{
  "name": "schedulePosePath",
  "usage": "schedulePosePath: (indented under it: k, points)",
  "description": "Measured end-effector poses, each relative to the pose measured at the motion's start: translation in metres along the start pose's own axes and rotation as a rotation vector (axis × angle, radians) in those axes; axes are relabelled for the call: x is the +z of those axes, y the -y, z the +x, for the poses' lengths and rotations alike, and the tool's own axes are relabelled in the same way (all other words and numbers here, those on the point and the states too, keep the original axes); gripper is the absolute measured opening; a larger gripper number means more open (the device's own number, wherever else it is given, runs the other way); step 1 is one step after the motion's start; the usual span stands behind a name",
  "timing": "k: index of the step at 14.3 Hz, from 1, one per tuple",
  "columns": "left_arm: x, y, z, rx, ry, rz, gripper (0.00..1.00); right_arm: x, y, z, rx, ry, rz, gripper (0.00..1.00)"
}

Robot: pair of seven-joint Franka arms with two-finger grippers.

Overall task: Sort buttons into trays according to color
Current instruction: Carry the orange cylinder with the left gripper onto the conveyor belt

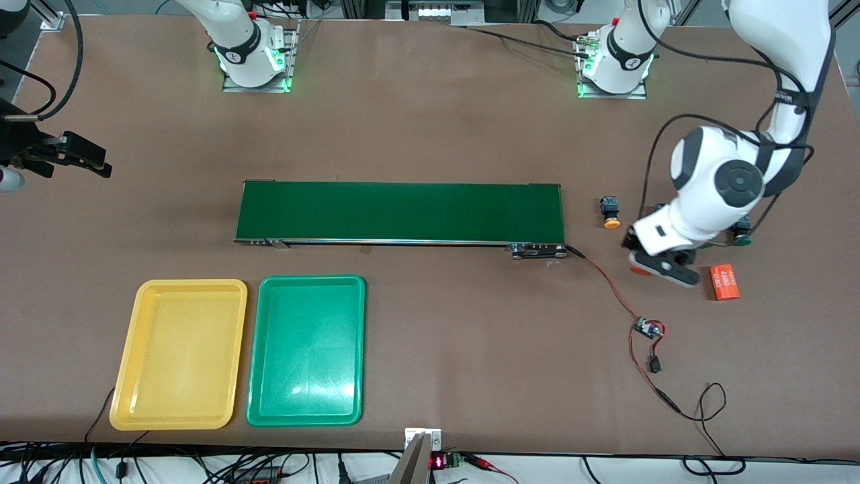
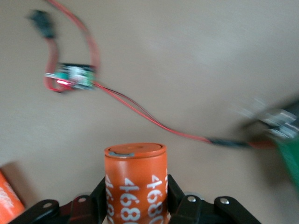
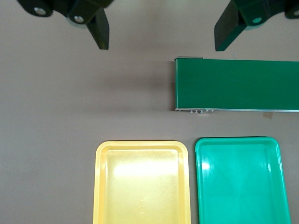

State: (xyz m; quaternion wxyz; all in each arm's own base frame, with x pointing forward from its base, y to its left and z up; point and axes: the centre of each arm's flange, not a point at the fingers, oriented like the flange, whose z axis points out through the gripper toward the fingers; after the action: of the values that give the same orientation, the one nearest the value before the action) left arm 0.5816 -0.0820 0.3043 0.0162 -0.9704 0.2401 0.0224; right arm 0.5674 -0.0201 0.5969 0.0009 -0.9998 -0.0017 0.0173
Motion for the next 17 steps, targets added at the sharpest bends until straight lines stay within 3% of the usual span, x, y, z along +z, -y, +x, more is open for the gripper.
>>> schedulePosePath:
  k: [4,9,13,17]
  points:
    - [-0.037,-0.073,0.018,0.201,0.114,-0.045,0.48,0.0,0.0,0.0,0.0,0.0,0.0,1.0]
    - [-0.024,-0.144,0.029,0.616,0.118,-0.129,0.48,0.0,0.0,0.0,0.0,0.0,-0.001,1.0]
    - [-0.002,-0.192,0.038,0.929,0.064,-0.189,0.48,0.0,0.0,0.0,0.0,0.0,-0.001,1.0]
    - [0.032,-0.219,0.035,1.012,-0.036,-0.176,0.48,0.0,0.0,0.0,0.0,0.0,-0.002,1.0]
